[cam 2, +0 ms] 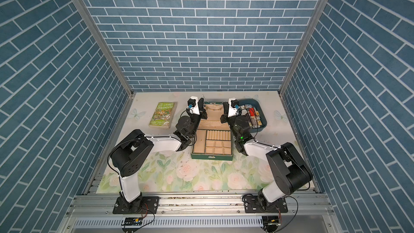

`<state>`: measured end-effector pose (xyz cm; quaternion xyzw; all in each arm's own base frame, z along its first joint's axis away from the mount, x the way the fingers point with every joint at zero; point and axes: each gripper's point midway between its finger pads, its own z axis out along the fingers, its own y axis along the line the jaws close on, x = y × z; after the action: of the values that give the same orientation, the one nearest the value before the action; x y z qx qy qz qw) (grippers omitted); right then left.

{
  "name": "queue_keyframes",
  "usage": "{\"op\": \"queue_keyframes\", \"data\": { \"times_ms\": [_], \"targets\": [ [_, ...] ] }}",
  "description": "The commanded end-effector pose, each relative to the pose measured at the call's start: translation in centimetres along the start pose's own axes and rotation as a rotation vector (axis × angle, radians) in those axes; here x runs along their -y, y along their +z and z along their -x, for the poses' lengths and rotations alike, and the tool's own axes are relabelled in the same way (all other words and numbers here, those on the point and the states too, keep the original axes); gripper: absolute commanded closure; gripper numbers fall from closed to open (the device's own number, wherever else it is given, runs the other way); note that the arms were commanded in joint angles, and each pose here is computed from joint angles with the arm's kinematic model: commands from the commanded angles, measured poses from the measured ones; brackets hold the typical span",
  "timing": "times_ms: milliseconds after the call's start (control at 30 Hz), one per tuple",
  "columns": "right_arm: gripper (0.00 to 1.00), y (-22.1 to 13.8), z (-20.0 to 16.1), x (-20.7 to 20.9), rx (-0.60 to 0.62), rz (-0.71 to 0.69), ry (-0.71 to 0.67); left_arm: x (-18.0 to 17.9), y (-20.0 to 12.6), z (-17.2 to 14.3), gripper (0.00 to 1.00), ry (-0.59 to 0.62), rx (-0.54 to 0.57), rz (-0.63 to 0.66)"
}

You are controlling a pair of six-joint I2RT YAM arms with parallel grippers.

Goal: Put jewelry chain into jewelry box
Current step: Hang the necklace on the jewelry box clasp.

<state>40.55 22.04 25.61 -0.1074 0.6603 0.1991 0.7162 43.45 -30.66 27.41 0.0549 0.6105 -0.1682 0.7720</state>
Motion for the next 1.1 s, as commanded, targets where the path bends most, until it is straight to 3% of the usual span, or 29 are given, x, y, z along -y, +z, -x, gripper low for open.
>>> {"op": "queue_keyframes", "data": {
  "times_ms": [0, 1067],
  "targets": [
    [1.0, 0.7, 1.8, -0.3, 0.062, 0.018, -0.011, 0.0, 0.6, 1.4, 1.0, -0.007, 0.048, -0.005],
    [1.0, 1.2, 2.2, 0.2, 0.091, 0.029, 0.009, -0.3, 1.4, 1.7, 1.0, -0.015, 0.075, -0.015]
  ]
}}
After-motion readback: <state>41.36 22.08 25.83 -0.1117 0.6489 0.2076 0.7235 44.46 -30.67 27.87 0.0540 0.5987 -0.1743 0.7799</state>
